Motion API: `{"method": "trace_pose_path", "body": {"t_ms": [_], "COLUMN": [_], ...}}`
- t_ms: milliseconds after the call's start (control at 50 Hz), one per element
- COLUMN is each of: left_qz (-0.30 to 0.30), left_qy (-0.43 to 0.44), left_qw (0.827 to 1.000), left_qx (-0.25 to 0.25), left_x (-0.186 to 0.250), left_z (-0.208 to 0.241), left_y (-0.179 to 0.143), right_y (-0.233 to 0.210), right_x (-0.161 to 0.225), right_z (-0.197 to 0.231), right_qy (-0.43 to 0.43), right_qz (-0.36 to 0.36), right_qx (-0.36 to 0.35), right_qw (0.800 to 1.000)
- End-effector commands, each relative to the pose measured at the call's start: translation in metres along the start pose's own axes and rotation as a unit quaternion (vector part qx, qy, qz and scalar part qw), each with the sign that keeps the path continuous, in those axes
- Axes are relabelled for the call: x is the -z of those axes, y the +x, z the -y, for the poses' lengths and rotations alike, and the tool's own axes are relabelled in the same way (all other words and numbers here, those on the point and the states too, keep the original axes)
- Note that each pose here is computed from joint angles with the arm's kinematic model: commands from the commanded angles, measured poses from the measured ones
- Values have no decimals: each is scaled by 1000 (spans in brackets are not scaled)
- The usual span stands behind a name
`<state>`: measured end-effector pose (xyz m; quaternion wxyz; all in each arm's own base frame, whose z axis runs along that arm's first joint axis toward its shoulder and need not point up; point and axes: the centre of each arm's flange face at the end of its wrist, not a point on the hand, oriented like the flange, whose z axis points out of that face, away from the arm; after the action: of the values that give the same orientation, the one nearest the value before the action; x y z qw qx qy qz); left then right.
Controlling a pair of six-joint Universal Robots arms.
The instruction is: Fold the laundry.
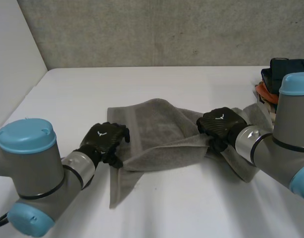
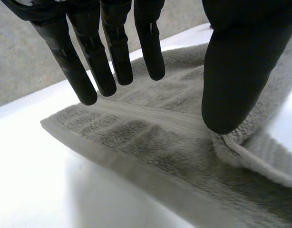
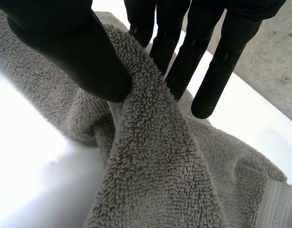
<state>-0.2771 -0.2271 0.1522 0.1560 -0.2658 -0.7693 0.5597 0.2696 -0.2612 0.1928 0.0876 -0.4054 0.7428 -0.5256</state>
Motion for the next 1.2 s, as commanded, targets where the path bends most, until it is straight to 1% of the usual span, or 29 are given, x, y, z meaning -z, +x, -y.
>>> {"method": "trace_pose_path", "body": {"t_ms": [20,140,240,340,380,420,440,500,560,600,620,640,660,680,700,720,740,760,800,860,880,900,940,960,980,1040,1060,1140,1200], "left_qz": [-1,-15,-29,-23,-5,16,39,72,101,111,115,119,125,128,130,131,133,134,134,133,134,133,132,132,131,128,126,110,101], "left_qy": [-4,-37,-75,-84,-76,-61,-34,20,119,220,258,295,363,395,424,448,488,499,501,470,446,432,401,371,358,318,310,293,298], "left_qw": [998,996,993,993,994,995,997,996,987,969,959,948,923,910,896,884,863,856,855,873,885,892,906,919,924,939,942,948,946], "left_qx": [59,81,84,79,75,71,63,47,23,9,5,3,-2,-3,-5,-5,-5,-6,-6,-7,-8,-8,-11,-15,-18,-28,-31,-54,-73], "left_x": [6,-4,-6,-16,-24,-31,-40,-53,-66,-61,-56,-49,-35,-27,-18,-10,4,9,15,17,14,13,11,10,9,13,15,25,34], "left_z": [4,-14,-28,-32,-30,-24,-12,15,62,111,129,147,178,192,205,215,233,238,239,228,218,211,196,180,173,148,142,128,130], "left_y": [3,12,24,24,19,12,6,-5,-16,-22,-24,-26,-28,-29,-29,-29,-29,-30,-29,-29,-29,-29,-28,-27,-26,-22,-20,-14,-11], "right_y": [0,0,-2,-2,0,2,4,18,39,52,61,65,70,75,83,84,85,86,87,90,90,86,82,79,74,69,68,70,72], "right_x": [1,1,2,2,0,-1,-2,-13,-24,-26,-26,-26,-25,-24,-20,-18,-17,-13,-10,-5,-5,-4,-4,-4,-4,-6,-8,-15,-15], "right_z": [-4,-9,-13,-12,-8,-4,-1,23,60,85,104,114,122,130,146,151,155,161,165,166,164,160,157,154,149,135,125,99,91], "right_qy": [-3,-6,-6,-4,4,14,22,79,169,233,285,313,339,363,409,424,438,458,462,452,443,419,400,388,362,314,283,206,178], "right_qz": [-1,-3,-3,-4,-8,-12,-16,-45,-96,-127,-152,-164,-177,-191,-214,-218,-219,-217,-215,-207,-203,-184,-164,-150,-123,-88,-68,-46,-46], "right_qx": [-1,-3,-3,-2,3,10,13,33,59,74,86,94,100,104,110,110,109,103,98,86,83,78,76,74,73,66,59,45,49], "right_qw": [1000,1000,1000,1000,1000,1000,1000,995,979,961,942,931,919,906,880,872,865,856,855,863,869,886,899,907,921,943,955,976,982]}}
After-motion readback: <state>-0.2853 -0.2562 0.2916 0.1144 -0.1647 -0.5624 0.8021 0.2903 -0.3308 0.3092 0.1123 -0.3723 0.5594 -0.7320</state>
